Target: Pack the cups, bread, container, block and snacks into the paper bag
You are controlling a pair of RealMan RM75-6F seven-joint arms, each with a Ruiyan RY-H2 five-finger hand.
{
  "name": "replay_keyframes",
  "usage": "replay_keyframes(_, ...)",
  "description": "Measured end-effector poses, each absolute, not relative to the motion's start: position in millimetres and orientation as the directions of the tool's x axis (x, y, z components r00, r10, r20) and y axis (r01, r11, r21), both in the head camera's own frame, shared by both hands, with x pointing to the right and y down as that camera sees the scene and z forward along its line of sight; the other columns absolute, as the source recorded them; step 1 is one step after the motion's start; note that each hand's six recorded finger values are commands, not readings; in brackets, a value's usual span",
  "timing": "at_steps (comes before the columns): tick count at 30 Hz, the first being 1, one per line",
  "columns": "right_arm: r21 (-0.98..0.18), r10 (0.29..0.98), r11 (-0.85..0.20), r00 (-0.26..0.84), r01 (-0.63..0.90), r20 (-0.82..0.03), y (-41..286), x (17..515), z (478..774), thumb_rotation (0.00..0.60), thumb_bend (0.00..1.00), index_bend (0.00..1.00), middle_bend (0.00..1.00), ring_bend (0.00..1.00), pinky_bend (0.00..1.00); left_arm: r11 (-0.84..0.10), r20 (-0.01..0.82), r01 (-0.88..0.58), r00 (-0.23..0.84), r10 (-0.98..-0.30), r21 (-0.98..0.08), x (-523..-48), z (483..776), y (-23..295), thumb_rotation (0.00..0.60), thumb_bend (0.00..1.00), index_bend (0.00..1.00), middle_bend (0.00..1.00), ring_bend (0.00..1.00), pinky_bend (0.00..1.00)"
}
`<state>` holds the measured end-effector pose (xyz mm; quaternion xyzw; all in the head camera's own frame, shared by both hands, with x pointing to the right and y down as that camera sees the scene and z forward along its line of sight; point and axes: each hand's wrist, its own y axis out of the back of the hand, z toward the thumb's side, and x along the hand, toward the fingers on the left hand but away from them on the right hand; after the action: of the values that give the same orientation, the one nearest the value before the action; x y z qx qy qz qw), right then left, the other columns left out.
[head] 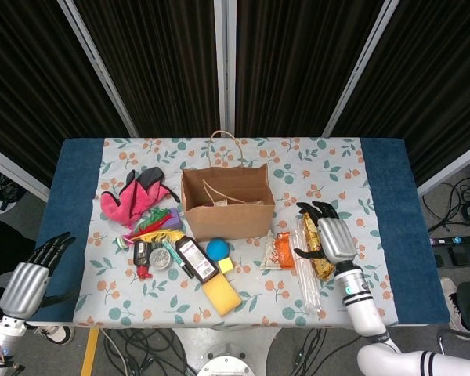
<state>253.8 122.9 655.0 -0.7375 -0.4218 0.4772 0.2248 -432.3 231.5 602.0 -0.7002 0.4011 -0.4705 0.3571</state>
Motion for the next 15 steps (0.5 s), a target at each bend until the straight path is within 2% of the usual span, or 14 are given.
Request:
replay_keyframes(7,-0.686,0.78,-0.611,0.155,0.395,-0.606,127,236,692,0.6,0.0,0.15,0.26,0.1,0.08,-0.425,0.375,-0.231,0.232,-0.898,-0.875,-434,604,229,0.6,0.19,0.14,0.17,0.13,0.24)
replay_keyframes(15,-0.674,0.751,-0.649,0.154,0.353,-0.643,133,229,706,0.6,0.0,0.16,0.29,0.12,0.08,-0.427,0.378,-0.231,0.228,-0.897,-0.874,-435,606,228,0.6,0.19,0.14,0.17,0.13,0.24)
